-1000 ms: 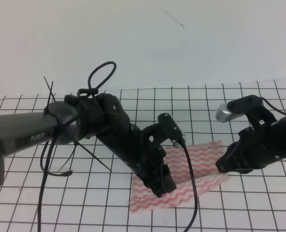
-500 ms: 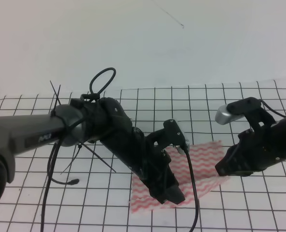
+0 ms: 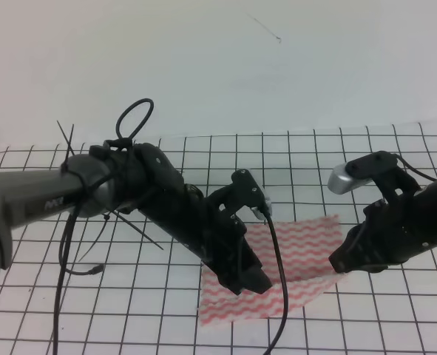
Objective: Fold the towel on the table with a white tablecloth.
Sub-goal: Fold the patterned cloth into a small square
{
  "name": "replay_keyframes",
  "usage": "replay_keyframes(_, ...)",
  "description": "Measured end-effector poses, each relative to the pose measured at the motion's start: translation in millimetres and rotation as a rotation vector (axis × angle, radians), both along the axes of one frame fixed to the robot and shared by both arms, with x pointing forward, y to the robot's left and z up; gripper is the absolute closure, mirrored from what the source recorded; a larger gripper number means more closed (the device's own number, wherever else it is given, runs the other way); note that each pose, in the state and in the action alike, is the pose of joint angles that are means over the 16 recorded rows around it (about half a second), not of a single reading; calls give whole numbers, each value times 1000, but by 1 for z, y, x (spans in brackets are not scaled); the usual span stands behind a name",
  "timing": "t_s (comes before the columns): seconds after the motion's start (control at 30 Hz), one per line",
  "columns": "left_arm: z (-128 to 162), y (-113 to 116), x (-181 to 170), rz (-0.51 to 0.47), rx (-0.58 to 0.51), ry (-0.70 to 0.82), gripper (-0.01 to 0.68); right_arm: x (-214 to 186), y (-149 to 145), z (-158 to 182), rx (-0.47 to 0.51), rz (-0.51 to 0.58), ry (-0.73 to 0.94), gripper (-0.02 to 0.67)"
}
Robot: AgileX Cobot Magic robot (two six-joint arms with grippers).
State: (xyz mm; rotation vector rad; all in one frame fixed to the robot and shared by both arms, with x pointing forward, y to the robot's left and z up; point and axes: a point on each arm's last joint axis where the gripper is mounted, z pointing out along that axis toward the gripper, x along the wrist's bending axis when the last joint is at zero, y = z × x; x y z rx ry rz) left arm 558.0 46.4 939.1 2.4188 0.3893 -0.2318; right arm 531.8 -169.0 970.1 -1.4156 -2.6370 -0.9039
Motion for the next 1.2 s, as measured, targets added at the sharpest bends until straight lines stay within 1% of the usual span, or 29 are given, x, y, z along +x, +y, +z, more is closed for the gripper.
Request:
replay_keyframes(0.37, -9, -2, -1, -17, -25, 49, 363, 0, 0, 0, -2, 4, -2, 650)
replay_keyframes(0.47, -12, -2, -1, -19, -21, 61, 381, 0, 0, 0, -2, 4, -2, 650)
replay_keyframes(0.57, -14, -2, -1, -20, -19, 69, 424, 0, 0, 0, -2, 4, -2, 650)
replay_keyframes(0.87, -16, -2, -1, -15, -15, 69, 598, 0, 0, 0, -3, 4, -4, 650)
replay_keyframes(0.97, -16, -2, 1, -11, -11, 62, 645, 1, 0, 0, -4, 0, -10, 650)
replay_keyframes(1.07, -14, -2, 3, -5, -2, 50, 669, 2, -1, 0, -6, -7, -22, 650)
replay_keyframes(1.2, -9, -3, 8, 1, 16, 24, 672, 4, -1, 1, -11, -22, -46, 650)
